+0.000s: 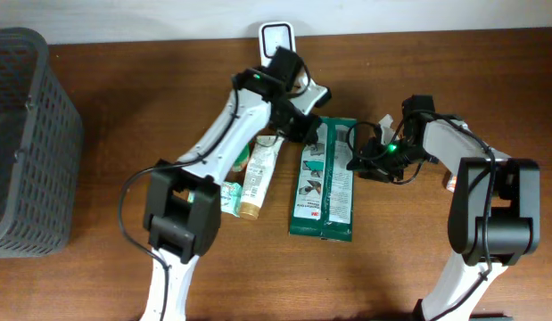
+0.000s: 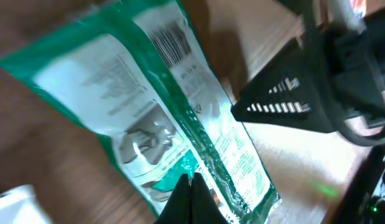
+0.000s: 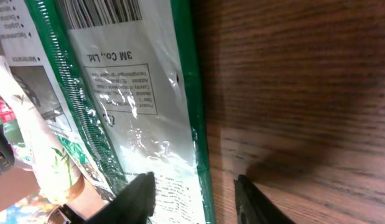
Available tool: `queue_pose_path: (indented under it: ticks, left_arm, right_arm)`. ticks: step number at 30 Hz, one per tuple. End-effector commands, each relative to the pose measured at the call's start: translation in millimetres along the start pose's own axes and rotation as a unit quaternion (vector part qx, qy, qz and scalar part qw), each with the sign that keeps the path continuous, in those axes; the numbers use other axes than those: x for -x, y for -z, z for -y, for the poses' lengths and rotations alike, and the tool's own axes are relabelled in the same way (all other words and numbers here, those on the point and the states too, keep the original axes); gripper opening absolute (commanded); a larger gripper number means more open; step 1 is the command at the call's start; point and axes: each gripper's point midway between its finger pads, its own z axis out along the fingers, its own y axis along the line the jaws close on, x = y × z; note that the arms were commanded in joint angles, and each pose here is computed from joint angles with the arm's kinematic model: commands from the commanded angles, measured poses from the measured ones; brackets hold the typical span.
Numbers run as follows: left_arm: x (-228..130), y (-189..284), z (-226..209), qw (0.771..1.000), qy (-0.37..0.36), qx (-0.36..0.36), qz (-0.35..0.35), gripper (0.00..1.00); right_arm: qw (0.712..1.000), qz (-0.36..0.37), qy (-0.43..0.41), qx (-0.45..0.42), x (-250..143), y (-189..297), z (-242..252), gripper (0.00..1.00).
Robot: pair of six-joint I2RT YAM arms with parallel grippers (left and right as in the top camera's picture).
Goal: Scan the item barcode
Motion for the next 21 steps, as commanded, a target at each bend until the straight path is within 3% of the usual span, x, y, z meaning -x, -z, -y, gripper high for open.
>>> queue_pose_path:
  ticks: [1,7,15,21]
  left_arm:
    - [-24,-37,-13,0.997,0.059,-0.016,-0.048,0.00]
    - [-45,-67,-18,0.989,0.107,-0.046,-0.089,0.00]
    - [-58,-84,-38,0.972,0.210,-0.005,-0.110,0.00]
    - [-59,-85,-39,0.970,0.217,-0.004,-0.111,0.00]
  right_arm:
    - [1.000,-0.008,-0.014,0.001,-4,-4,3,0.35]
    - [1.000,-0.004,-0.011,0.002,-2,-4,2,0.35]
    - [0.999,-0.010,-0.025,0.024,-10,-12,2,0.37]
    - [0.995,-0.018,-0.013,0.093,-22,-30,-16,0.37]
